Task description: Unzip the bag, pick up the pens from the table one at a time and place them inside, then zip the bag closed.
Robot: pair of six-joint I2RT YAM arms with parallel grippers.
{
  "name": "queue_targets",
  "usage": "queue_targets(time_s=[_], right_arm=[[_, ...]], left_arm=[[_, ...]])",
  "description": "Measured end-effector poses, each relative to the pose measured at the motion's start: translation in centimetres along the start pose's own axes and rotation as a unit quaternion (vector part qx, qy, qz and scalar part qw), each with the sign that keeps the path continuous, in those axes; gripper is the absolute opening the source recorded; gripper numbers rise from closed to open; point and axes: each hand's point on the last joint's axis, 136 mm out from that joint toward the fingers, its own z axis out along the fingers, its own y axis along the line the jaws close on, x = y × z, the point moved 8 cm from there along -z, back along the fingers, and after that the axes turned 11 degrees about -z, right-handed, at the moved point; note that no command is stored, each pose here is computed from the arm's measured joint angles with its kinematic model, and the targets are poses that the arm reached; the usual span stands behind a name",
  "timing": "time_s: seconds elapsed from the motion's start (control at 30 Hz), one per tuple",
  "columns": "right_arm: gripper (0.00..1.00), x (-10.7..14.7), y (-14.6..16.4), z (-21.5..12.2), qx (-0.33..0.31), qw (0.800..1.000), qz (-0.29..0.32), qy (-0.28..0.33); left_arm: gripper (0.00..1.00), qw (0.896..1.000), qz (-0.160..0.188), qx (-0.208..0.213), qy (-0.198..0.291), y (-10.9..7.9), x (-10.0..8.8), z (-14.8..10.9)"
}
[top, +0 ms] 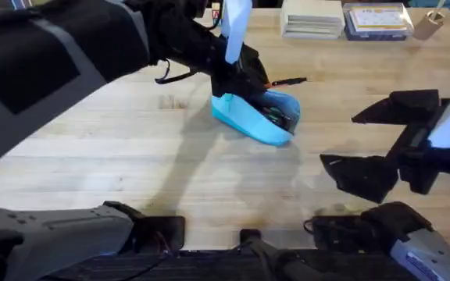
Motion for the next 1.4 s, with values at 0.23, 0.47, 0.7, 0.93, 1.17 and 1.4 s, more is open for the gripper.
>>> queue_targets(time_s=[0.23,0.47,0.7,0.93,1.17,1.4], right_arm=[[0.998,0.0,0.0,0.0,0.000,1.000,0.000,0.000],[0.998,0.0,0.0,0.0,0.000,1.000,0.000,0.000],[0.998,0.0,0.0,0.0,0.000,1.000,0.000,0.000],[0.998,0.0,0.0,0.0,0.000,1.000,0.000,0.000],[0.998,0.0,0.0,0.0,0.000,1.000,0.000,0.000],[0.998,0.0,0.0,0.0,0.000,1.000,0.000,0.000]], left_arm=[[0.041,1.000,-0.001,0.012,0.016,0.8,1.0,1.3],[0.041,0.999,-0.021,0.026,0.036,1.8,2.5,2.9],[0.041,0.998,-0.035,0.033,0.050,2.3,3.4,3.9],[0.042,0.997,-0.039,0.028,0.064,2.7,4.0,4.4],[0.042,0.997,-0.038,0.024,0.066,2.8,4.1,4.4],[0.560,0.997,-0.035,0.025,0.066,2.8,4.1,4.4]])
